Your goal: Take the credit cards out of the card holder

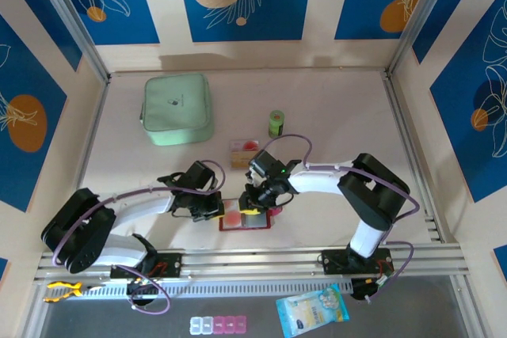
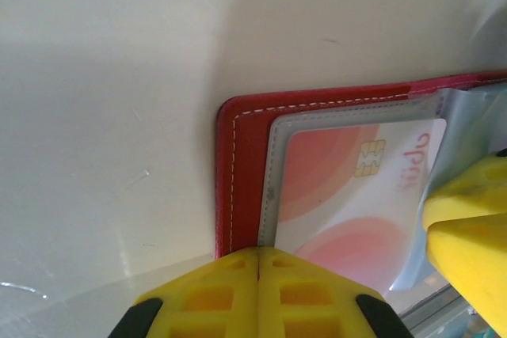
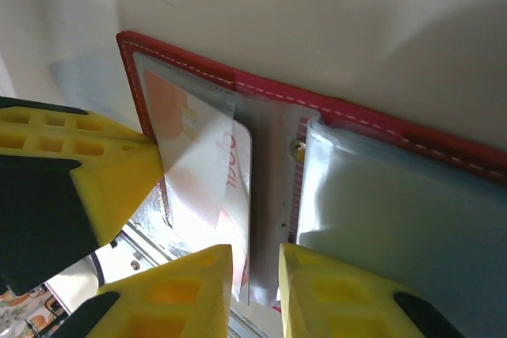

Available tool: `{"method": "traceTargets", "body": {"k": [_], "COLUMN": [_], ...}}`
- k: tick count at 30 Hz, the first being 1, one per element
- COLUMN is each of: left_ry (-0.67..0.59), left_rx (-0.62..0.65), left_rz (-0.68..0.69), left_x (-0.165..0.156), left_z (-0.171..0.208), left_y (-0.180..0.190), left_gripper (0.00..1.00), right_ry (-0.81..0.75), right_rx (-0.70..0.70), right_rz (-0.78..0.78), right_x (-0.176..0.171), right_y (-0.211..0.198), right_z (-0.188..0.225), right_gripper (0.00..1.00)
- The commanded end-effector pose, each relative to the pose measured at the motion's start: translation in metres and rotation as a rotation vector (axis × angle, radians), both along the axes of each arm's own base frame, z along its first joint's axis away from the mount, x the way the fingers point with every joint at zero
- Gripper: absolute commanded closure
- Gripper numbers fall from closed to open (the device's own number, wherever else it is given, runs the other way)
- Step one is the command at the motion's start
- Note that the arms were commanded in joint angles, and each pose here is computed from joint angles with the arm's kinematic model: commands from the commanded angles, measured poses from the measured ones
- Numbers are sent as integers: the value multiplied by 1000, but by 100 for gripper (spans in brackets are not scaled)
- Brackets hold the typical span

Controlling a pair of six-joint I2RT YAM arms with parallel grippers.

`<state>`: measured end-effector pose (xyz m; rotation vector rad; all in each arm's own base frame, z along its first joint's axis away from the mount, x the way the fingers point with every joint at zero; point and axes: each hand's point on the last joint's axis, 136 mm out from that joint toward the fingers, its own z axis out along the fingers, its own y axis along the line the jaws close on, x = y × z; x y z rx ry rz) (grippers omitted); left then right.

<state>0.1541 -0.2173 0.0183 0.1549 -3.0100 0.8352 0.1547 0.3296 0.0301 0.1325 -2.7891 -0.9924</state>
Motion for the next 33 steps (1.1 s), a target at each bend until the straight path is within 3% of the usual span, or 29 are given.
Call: {"method": "traceTargets", "body": {"k": [1,18,33], "left_ry": [37,43,51], "left_rx": [63,67,80], "left_rz": [-12,-11,-10], "left_x": [-12,-13,-17], "left_z": [-17,-19,-22], "left_y": [13,13,18], "left_gripper": [100,100,100], "right_ry": [50,74,42], "right_rx": [17,49,29], "right_rz": [-3,-10,-35], "right_x": [-6,-8,-6], "right_y": [1,4,-8], "right_z": [-5,-10,-7], "right_gripper": [77,81,96]}}
